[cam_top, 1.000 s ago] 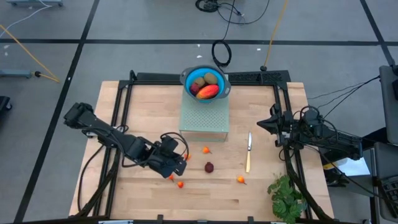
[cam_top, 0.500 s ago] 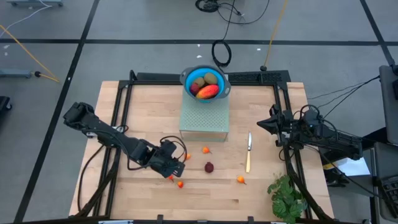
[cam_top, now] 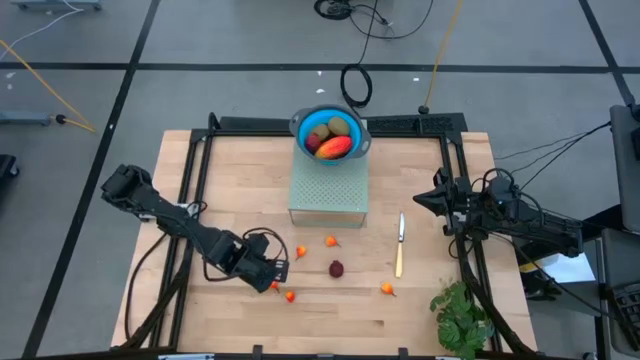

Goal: Pick & Place Fruit
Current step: Put the peach into the blue strainer bowl on the shelf

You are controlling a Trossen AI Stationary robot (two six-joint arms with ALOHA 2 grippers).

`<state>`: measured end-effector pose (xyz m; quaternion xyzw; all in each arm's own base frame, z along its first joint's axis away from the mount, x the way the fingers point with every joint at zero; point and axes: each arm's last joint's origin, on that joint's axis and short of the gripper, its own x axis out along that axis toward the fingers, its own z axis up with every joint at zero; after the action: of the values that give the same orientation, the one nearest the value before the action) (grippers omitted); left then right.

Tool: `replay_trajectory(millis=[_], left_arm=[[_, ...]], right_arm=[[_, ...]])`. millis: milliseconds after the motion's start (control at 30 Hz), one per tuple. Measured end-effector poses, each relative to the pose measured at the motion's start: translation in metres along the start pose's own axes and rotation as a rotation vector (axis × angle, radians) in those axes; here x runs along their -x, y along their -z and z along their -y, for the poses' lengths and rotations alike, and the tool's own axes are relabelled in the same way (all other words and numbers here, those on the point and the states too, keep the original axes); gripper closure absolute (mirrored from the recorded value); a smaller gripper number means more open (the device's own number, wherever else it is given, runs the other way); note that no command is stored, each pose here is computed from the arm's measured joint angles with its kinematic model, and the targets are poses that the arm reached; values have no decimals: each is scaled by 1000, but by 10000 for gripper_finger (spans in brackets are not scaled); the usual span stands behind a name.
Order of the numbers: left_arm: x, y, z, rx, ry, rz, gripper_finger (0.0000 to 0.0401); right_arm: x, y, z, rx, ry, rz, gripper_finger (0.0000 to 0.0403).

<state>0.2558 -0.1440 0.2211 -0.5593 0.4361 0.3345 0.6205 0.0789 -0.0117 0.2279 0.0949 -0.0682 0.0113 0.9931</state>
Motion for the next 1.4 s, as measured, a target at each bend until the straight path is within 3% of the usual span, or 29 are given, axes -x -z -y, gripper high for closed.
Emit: replay_trajectory(millis=[333,767,1133,1400], left_arm=[[3,17,-6,144,-3,-34,308],[3,17,-6,165,12,-5,301],[1,17,-6,255,9,2,178],[-29,22,-6,320,-61,17,106]], right_arm=[[0,0,0,0,0,0,403],[0,0,0,0,0,0,403],[0,0,0,0,0,0,403],[0,0,0,4,1,0,403]])
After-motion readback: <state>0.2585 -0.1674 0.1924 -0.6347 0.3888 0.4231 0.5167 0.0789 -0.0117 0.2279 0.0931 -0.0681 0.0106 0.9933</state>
